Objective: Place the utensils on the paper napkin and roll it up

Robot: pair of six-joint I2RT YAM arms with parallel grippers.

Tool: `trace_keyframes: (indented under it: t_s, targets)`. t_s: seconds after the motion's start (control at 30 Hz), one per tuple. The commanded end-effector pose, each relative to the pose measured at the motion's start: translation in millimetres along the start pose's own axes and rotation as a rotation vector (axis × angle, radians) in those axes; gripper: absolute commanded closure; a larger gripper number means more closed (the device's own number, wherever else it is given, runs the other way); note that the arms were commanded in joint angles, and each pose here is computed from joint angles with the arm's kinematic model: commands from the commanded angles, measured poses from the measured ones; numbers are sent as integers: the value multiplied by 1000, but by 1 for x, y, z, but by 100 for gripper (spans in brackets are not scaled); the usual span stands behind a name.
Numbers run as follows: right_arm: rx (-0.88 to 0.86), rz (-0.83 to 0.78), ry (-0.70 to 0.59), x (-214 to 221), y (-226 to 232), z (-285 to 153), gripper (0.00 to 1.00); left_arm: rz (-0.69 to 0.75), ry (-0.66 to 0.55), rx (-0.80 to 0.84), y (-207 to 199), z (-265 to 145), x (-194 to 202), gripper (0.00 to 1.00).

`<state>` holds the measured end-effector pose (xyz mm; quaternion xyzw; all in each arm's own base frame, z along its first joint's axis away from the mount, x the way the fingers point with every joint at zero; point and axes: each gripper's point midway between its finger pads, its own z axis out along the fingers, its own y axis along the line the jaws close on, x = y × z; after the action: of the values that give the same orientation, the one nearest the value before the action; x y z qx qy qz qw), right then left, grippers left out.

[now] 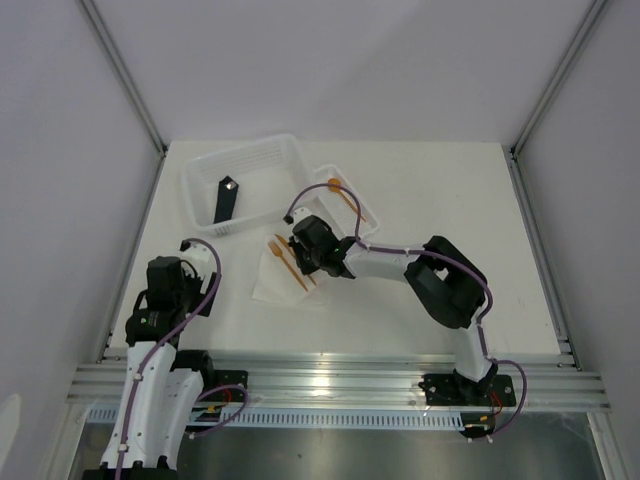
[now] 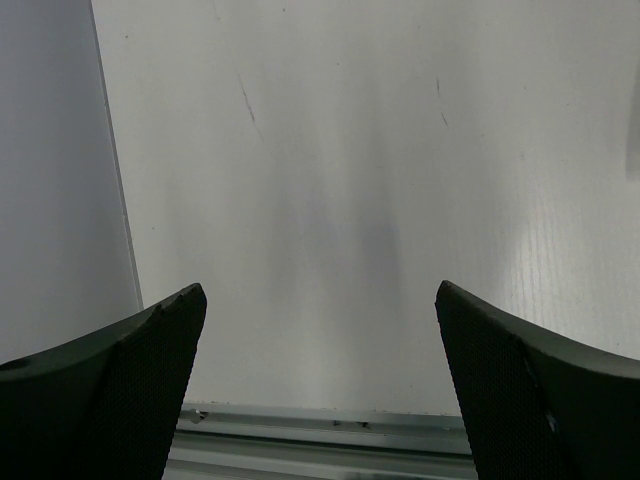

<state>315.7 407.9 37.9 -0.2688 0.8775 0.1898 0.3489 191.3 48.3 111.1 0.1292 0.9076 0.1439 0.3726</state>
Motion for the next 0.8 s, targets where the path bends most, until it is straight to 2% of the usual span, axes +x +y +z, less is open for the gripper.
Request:
trace_keyframes:
  t_s: [0.0, 0.53, 0.77]
  targets:
    - [-4, 36, -1, -6, 8, 7, 100, -35, -31, -4, 1, 2, -7, 0]
    - [-37, 69, 43, 2, 16, 10, 100, -34, -29, -6, 0, 2, -6, 0]
    - [-18, 48, -5, -15, 20, -3, 100, -34, -29, -6, 0, 3, -6, 0]
